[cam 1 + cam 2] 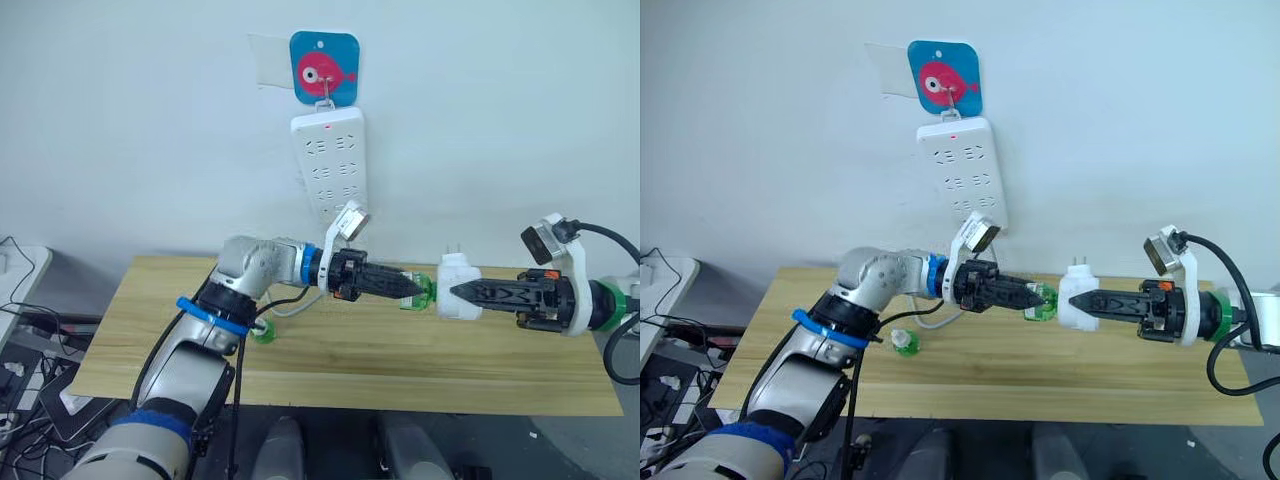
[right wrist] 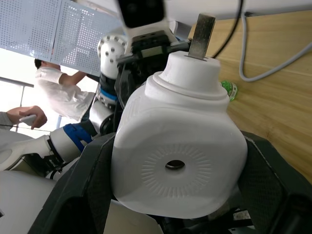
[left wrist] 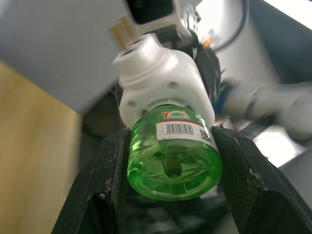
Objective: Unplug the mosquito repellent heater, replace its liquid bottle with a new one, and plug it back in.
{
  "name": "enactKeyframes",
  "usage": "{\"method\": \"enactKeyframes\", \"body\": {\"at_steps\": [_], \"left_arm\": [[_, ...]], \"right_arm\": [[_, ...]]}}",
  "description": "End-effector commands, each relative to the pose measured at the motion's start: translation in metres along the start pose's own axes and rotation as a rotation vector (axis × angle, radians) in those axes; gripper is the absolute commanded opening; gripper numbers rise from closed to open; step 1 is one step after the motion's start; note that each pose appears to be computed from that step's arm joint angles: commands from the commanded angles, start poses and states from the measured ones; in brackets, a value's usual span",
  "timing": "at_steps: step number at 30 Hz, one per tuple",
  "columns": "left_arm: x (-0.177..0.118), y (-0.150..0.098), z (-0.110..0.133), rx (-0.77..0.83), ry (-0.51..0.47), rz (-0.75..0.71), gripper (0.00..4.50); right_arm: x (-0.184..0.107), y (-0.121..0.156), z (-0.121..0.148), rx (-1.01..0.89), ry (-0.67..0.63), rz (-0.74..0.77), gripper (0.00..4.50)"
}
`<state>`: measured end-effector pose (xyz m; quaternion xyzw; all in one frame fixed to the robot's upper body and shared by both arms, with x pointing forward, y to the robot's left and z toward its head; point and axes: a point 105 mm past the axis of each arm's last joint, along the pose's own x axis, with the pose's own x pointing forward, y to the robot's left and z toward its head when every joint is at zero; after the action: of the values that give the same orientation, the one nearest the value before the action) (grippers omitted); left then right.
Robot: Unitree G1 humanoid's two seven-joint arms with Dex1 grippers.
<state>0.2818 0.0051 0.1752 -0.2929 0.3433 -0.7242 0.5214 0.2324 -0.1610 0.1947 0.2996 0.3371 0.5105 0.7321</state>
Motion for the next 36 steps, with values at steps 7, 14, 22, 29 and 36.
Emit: {"method": "enactKeyframes", "body": {"at_steps": [7, 14, 22, 29, 36], "left_arm": [[-0.008, -0.003, -0.006, -0.059, -0.03, 0.027, 2.57], [-0.007, -0.001, -0.001, -0.051, -0.059, 0.044, 4.5], [-0.023, -0.007, 0.008, 0.083, -0.081, 0.096, 4.5], [-0.036, -0.019, -0.006, 0.703, 0.088, 0.136, 4.5], [-0.027, -0.007, 0.011, 1.549, -0.03, 0.231, 4.5]], "right_arm": [[-0.003, 0.013, 0.002, -0.04, 0.004, 0.034, 3.12], [-0.002, 0.013, 0.003, -0.039, -0.002, 0.041, 3.12], [-0.007, 0.008, 0.008, -0.022, -0.045, 0.021, 3.12], [-0.017, 0.001, 0.02, -0.001, -0.123, -0.005, 3.12], [-0.015, 0.002, 0.023, -0.004, -0.128, 0.007, 3.12]]}}
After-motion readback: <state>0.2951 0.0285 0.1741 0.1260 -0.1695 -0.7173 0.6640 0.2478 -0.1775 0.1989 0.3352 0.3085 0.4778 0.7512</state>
